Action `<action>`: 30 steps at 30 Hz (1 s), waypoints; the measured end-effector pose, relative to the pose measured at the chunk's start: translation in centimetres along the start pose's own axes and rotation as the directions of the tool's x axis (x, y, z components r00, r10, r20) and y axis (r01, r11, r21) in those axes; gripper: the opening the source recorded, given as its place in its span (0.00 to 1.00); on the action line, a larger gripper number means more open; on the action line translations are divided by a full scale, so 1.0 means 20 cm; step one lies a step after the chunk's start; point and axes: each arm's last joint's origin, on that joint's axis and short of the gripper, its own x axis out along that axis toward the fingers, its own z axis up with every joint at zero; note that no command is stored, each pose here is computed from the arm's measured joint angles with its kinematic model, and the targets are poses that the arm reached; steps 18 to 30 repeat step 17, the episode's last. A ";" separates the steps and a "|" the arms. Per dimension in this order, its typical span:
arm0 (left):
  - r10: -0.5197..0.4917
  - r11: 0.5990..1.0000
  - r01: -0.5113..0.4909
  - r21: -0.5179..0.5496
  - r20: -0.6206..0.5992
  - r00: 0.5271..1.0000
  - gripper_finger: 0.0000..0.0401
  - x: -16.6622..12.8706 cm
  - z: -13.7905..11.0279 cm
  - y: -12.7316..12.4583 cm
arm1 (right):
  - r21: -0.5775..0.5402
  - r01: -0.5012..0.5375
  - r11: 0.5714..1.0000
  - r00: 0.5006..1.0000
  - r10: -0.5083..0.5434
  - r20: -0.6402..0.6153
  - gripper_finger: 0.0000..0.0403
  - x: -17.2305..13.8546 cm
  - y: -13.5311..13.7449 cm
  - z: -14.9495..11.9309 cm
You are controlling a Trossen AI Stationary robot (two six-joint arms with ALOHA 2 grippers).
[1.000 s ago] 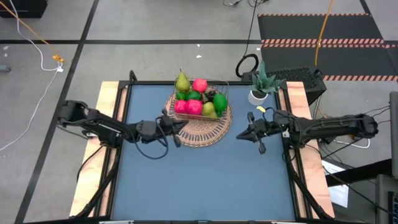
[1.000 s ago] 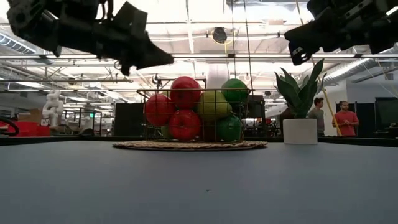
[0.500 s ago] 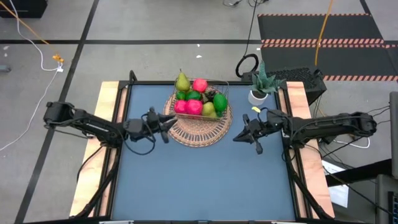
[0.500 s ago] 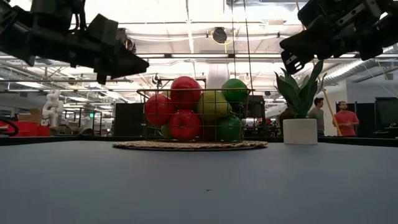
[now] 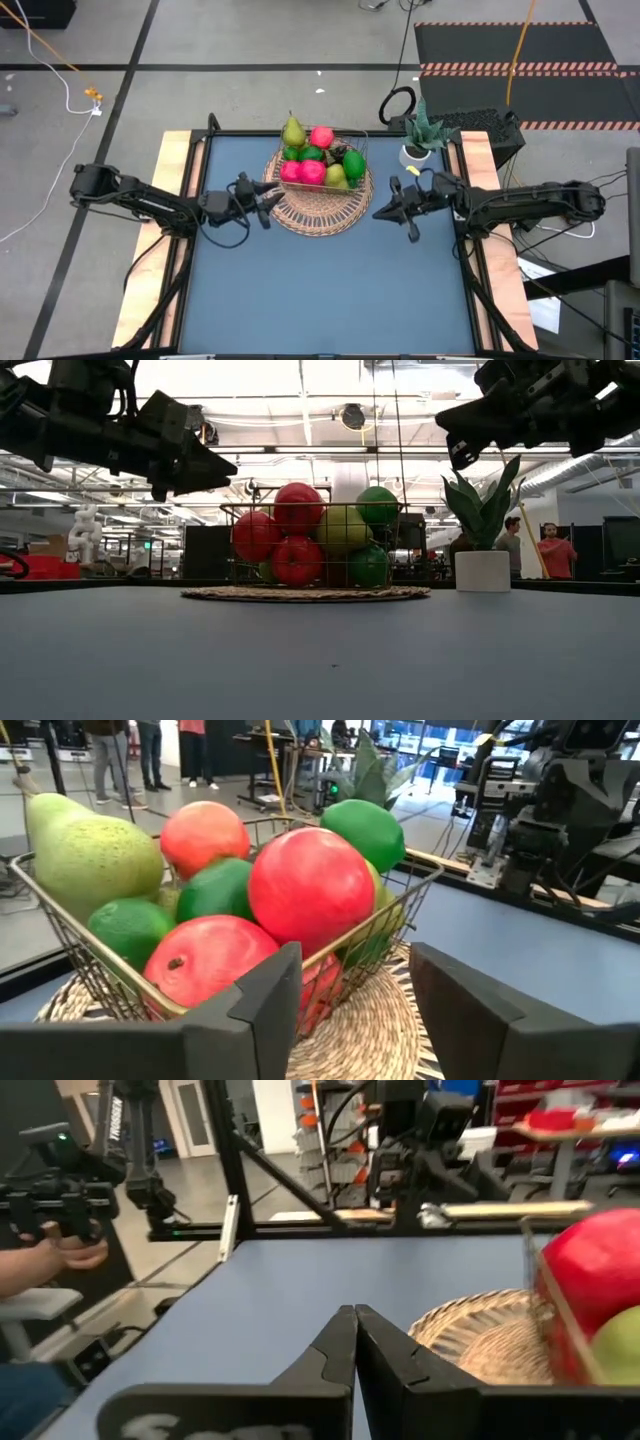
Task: Build produce basket
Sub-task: Return to Home Position
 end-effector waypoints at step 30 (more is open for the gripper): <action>-0.009 1.000 0.009 -0.004 -0.002 1.000 0.56 0.00 0.00 -0.01 | -0.085 0.015 0.996 1.000 -0.015 0.001 0.00 0.00 -0.01 0.00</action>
